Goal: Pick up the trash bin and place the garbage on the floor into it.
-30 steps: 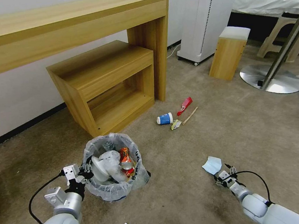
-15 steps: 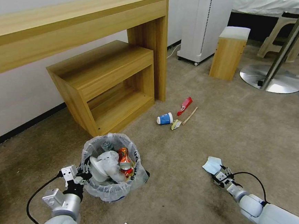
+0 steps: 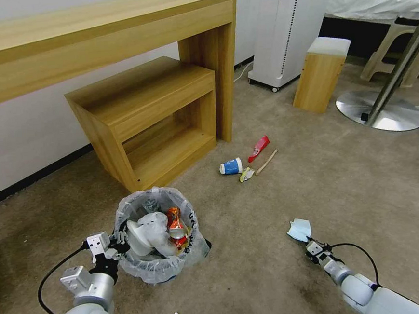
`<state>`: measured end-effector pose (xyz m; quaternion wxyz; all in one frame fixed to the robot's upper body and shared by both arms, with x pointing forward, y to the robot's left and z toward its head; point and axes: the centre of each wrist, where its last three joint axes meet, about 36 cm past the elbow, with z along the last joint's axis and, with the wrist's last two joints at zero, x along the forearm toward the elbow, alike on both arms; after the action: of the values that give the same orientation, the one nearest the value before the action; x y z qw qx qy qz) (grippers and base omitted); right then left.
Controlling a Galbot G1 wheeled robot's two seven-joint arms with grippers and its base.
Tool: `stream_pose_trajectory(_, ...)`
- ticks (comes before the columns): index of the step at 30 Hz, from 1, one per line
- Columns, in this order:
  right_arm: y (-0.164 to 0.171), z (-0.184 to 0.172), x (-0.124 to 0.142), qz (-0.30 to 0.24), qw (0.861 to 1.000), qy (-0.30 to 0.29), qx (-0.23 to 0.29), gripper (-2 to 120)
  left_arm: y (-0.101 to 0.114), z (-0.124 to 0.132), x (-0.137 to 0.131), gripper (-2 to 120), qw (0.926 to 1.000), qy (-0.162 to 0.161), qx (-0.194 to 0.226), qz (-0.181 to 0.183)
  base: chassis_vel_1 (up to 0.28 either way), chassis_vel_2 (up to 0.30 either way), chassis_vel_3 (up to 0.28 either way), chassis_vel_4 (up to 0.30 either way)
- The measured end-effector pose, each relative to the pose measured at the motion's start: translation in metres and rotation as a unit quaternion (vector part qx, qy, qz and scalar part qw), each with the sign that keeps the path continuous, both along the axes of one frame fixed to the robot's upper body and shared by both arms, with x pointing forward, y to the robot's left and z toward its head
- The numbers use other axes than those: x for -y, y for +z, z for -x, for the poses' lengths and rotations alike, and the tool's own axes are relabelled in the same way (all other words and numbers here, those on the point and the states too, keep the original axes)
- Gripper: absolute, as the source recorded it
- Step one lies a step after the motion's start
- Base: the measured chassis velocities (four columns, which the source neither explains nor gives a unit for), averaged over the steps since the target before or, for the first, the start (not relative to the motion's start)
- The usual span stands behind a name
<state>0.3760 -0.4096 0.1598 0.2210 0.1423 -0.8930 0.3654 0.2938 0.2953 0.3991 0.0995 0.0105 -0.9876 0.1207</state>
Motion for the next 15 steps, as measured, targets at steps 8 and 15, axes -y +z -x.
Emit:
stream_pose_trajectory(8, 0.012, -0.009, -0.004, -0.082, 0.995, 0.049, 0.019, 0, -0.003, -0.001, -0.001, 2, 1.0000, 0.001, -0.002, 0.000, 0.000, 0.000, 0.000, 0.000)
stream_pose_trajectory(15, 0.060, -0.023, -0.030, -0.274, 0.950, 0.138, 0.056, 0, -0.006, -0.004, -0.001, 2, 1.0000, 0.003, -0.004, 0.000, 0.000, 0.000, 0.000, 0.000)
